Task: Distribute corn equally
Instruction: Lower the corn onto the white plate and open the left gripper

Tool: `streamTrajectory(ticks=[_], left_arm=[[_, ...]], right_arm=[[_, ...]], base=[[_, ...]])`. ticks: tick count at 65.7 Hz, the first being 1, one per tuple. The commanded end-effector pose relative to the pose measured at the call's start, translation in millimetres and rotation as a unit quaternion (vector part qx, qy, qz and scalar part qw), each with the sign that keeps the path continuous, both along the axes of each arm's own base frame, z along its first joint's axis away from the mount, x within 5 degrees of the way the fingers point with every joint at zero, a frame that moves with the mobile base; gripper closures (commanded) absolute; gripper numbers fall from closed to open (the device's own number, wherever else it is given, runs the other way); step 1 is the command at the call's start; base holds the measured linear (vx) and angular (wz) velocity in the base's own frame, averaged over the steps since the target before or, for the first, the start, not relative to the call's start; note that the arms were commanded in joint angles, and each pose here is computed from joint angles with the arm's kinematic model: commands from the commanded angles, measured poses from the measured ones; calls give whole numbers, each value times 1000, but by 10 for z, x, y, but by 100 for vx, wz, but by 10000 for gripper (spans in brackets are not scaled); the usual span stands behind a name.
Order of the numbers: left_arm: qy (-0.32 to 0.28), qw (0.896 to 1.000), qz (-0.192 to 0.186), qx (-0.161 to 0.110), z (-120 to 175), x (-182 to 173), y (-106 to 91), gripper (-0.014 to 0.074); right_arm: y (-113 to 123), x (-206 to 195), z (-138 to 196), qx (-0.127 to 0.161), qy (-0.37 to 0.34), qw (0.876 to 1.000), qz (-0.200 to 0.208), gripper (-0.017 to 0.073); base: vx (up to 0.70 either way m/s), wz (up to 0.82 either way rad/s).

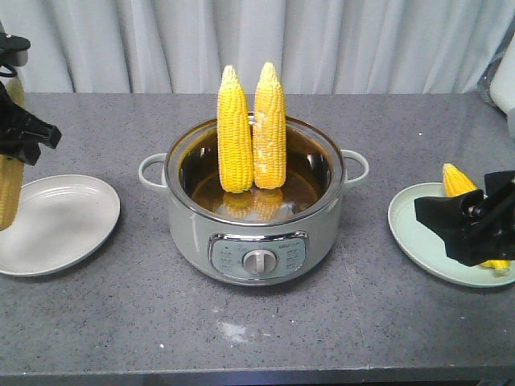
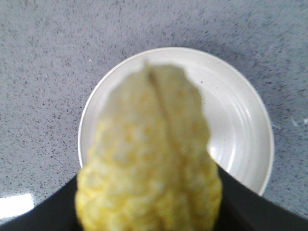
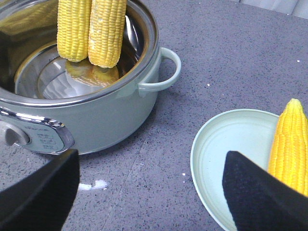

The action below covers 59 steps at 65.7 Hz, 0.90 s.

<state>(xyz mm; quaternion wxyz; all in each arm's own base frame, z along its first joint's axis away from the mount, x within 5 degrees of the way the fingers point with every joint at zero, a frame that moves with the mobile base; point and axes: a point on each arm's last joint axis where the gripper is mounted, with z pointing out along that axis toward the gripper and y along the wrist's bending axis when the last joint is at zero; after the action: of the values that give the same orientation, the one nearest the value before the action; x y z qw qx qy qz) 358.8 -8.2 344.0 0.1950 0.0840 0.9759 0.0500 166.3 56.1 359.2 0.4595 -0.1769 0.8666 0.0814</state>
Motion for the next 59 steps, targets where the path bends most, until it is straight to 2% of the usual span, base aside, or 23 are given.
streamTrajectory(ticks=[1,22,36,53,59], left_arm=[[-34,999,11,-3,131,19,32,356],[13,999,49,-15,-244,238,25,348],[30,997,66,-21,-384,305,21,316],[46,995,69,-47,-486,348,-25,178],[49,995,69,-47,-504,354,-27,123]], right_arm=[[-7,9,148,10,-49,999,-2,-34],[-7,9,148,10,-49,999,-2,-34],[-7,9,148,10,-49,999,-2,-34],[-7,9,148,10,-49,999,-2,-34],[-7,9,148,10,-49,999,-2,-34]], base=[[0,0],[0,0],[0,0],[0,0],[0,0]])
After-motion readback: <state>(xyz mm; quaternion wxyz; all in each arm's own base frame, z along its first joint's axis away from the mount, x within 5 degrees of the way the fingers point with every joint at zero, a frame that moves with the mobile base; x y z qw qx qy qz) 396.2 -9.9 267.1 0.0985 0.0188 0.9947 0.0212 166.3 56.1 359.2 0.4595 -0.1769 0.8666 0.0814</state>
